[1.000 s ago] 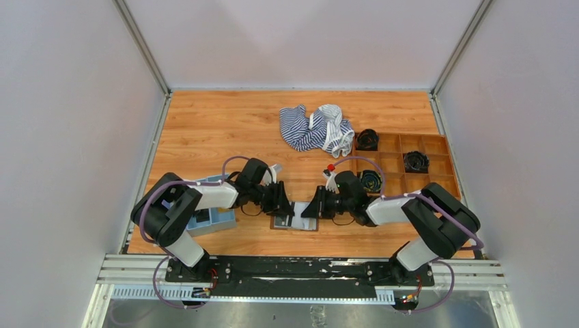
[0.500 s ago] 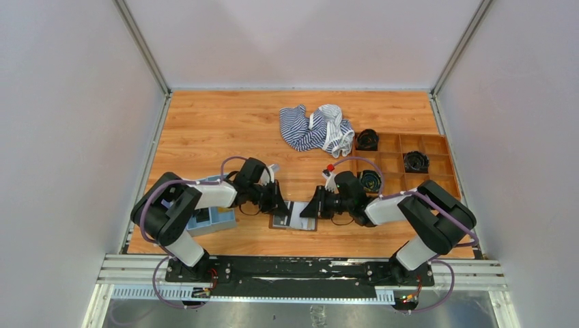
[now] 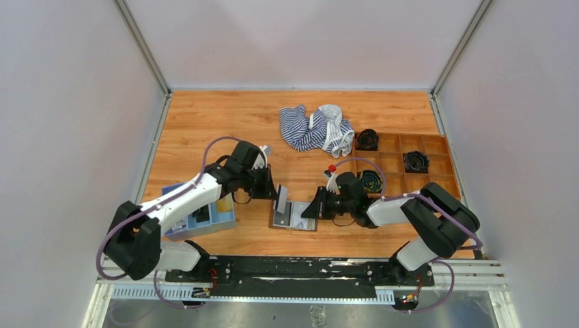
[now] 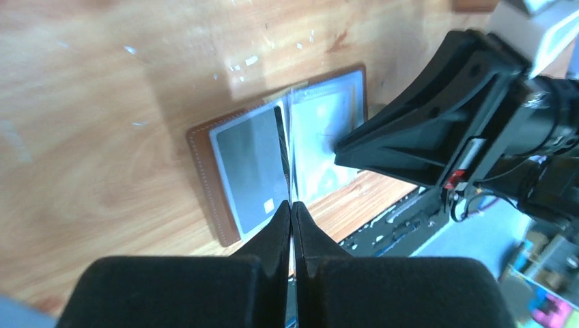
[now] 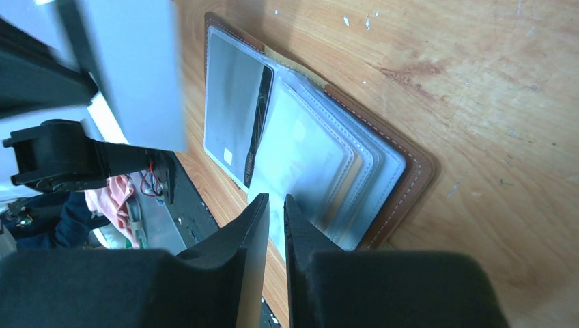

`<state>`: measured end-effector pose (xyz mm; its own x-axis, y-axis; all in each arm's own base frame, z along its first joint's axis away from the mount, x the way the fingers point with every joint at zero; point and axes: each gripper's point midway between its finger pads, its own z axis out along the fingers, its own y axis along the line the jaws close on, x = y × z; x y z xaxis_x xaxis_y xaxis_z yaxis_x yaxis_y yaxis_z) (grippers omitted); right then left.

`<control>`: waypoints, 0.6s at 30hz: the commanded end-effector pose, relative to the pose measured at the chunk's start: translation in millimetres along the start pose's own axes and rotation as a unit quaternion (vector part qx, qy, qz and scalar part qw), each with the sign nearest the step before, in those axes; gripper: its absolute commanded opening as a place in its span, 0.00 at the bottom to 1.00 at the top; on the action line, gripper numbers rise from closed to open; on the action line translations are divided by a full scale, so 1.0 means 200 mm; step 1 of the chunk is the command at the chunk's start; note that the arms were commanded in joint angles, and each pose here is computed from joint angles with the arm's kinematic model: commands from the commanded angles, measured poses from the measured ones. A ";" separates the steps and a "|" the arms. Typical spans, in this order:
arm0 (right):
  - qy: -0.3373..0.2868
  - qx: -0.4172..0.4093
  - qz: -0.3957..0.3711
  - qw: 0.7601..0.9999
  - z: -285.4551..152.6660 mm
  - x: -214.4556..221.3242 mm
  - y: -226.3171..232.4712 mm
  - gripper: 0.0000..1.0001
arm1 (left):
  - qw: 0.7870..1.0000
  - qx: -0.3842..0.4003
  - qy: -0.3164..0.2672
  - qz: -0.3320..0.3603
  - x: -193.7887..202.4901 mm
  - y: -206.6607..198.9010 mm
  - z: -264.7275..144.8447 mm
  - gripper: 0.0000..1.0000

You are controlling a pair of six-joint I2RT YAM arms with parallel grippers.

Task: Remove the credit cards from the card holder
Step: Remove the credit card from the card holder, then place the credit card in the storage box.

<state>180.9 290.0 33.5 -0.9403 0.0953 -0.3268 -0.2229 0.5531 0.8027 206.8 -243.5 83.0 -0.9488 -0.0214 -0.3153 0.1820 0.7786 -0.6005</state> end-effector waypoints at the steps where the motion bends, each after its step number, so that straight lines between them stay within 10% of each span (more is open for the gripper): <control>1: 0.032 0.086 0.010 0.996 -0.05 0.10 -0.19 0.18 | 0.990 -0.129 -0.015 0.049 -0.05 0.12 -0.27 0.00; 18: -0.004 0.084 -0.064 0.994 -0.20 -0.10 0.05 0.40 | 0.820 -0.554 -0.135 0.045 -0.17 0.61 -1.36 0.00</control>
<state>187.1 270.8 69.9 -0.9052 0.0446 -0.4227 -0.2940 0.6525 0.6984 207.4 -35.4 195.6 -0.8362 0.0629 -0.5448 -0.0868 0.9657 0.2448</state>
